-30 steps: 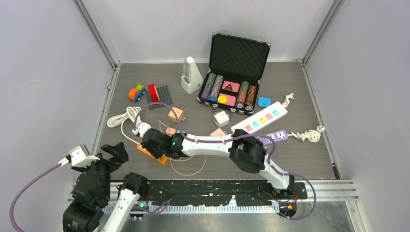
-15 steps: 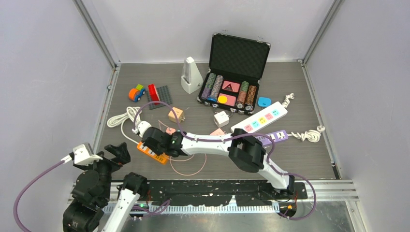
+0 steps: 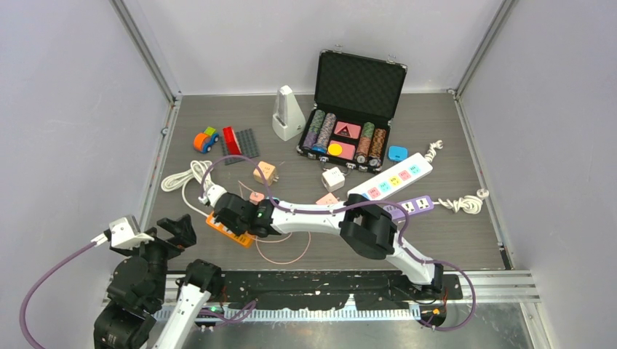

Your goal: Insert the plug

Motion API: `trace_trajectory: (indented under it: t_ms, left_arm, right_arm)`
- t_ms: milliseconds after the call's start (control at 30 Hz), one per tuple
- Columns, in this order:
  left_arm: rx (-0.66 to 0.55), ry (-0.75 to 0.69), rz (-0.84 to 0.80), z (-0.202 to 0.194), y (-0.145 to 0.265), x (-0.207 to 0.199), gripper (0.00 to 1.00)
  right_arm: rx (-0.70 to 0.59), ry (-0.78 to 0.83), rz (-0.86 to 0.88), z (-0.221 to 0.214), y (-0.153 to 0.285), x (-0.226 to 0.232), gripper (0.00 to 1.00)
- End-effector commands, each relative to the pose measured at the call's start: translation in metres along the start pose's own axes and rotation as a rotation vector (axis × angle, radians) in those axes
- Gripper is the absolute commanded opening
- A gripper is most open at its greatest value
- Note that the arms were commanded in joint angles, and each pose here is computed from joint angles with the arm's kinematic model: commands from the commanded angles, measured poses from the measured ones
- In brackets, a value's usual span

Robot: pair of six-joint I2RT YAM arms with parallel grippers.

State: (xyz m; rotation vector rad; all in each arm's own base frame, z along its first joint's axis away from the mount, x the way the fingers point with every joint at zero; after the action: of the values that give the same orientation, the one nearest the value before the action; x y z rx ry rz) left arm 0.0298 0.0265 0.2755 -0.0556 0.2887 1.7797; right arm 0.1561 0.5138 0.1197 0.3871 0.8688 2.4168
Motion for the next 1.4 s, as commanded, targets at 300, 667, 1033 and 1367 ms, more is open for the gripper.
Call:
trace_trajectory:
  t_ms: [300, 667, 1033, 1367]
  left_arm:
    - [-0.132, 0.058, -0.034, 0.024, 0.016, 0.005, 1.00]
    - [-0.152, 0.066, -0.039, 0.031, 0.019, 0.005, 1.00]
    - [-0.147, 0.063, -0.040, 0.032, 0.017, 0.003, 1.00]
    - [-0.151, 0.066, -0.043, 0.033, 0.016, 0.002, 1.00]
  right_arm:
    - [0.048, 0.055, -0.014, -0.023, -0.024, -0.005, 0.05]
    - [0.205, 0.059, -0.051, -0.068, -0.038, -0.015, 0.05]
    - [0.239, 0.094, -0.100, -0.094, -0.039, -0.025, 0.05]
    - [0.315, 0.110, -0.134, -0.133, -0.043, -0.028, 0.05]
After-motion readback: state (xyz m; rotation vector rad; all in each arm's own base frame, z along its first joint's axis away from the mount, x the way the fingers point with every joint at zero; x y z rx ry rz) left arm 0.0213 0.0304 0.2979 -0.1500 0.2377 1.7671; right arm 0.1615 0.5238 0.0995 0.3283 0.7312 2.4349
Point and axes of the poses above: each gripper's point midway between its finger pads, its own y axis back along the fingers, its own x axis along the line the jaws close on, z = x × y, the point moved 8 cm from there along y, back along the fingers, and after that the axes turned 8 degrees about -y, right-handed, at the moved point
